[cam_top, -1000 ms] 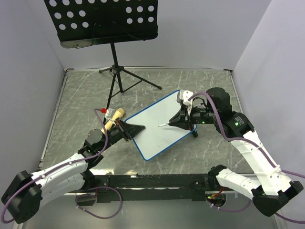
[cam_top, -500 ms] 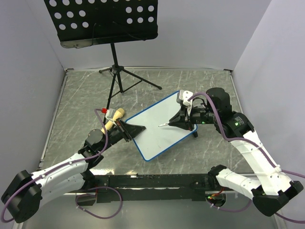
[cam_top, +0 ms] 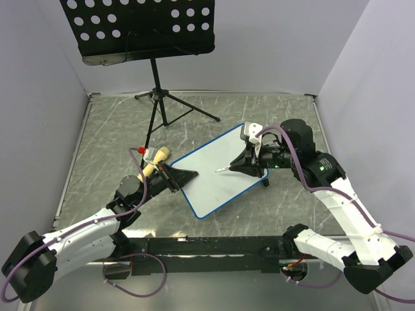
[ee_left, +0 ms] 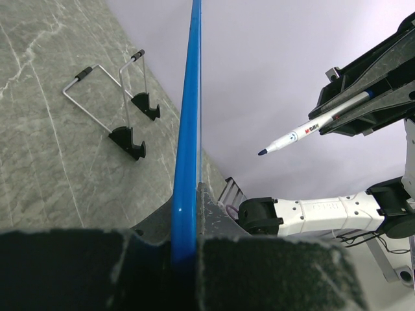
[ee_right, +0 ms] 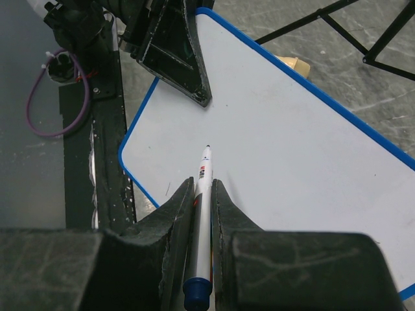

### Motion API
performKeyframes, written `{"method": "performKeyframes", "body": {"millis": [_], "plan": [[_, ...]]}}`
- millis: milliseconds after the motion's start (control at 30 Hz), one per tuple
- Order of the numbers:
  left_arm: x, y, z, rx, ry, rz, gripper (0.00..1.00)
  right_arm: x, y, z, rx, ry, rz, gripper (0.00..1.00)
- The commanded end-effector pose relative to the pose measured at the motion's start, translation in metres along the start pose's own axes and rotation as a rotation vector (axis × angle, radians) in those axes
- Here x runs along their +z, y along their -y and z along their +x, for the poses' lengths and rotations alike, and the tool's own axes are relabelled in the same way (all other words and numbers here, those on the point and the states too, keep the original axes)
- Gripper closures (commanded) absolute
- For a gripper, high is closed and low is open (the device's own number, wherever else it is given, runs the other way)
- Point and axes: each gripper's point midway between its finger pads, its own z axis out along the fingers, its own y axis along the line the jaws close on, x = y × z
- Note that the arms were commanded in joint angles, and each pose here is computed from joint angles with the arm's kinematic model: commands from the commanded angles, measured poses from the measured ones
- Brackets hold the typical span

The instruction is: Write a sentence on the whiteboard

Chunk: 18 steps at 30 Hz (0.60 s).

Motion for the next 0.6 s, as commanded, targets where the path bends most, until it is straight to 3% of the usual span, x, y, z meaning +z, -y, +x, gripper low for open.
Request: {"method": "performKeyframes", "body": {"millis": [0, 567], "plan": [[0.005, 0.059, -0.0423, 0.026, 0.133, 0.189, 0.99, -0.0057, 0.0005, -0.0234, -0.066, 0.051, 0.015, 1.0], [0.0052, 0.061, -0.0431, 0.023, 0.134, 0.196, 0.99, -0.0075, 0.0028, -0.0242, -0.072, 0.049, 0.032, 1.0]]}}
